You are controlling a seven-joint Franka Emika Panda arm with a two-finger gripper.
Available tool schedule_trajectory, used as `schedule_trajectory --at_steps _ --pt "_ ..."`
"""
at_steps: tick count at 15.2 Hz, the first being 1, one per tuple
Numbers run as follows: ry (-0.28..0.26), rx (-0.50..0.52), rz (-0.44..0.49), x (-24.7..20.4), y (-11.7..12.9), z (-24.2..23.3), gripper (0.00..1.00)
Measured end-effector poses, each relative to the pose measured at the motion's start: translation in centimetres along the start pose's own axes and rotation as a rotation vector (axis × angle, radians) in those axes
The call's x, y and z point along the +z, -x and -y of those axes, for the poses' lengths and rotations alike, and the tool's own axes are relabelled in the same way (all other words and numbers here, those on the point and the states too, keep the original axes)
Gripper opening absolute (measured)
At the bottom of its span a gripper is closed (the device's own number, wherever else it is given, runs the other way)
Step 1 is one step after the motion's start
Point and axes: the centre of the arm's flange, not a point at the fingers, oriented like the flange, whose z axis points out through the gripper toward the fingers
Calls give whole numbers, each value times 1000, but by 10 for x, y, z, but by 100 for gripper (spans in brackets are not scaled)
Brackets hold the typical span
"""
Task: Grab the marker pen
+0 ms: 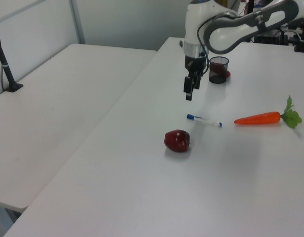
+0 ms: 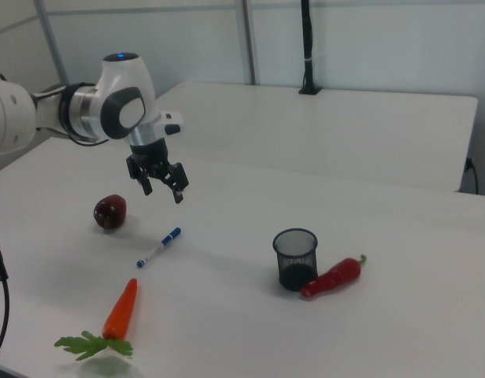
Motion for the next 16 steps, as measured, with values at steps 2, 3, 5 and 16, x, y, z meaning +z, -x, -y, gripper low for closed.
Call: schedule_trajectory --at_steps 2,3,5,16 --pt "21 -6 15 -25 8 -4 100" --pt "31 -5 23 -41 13 -8 100" --pt "44 4 43 -75 28 -17 100" --pt "47 36 86 -192 95 -66 100"
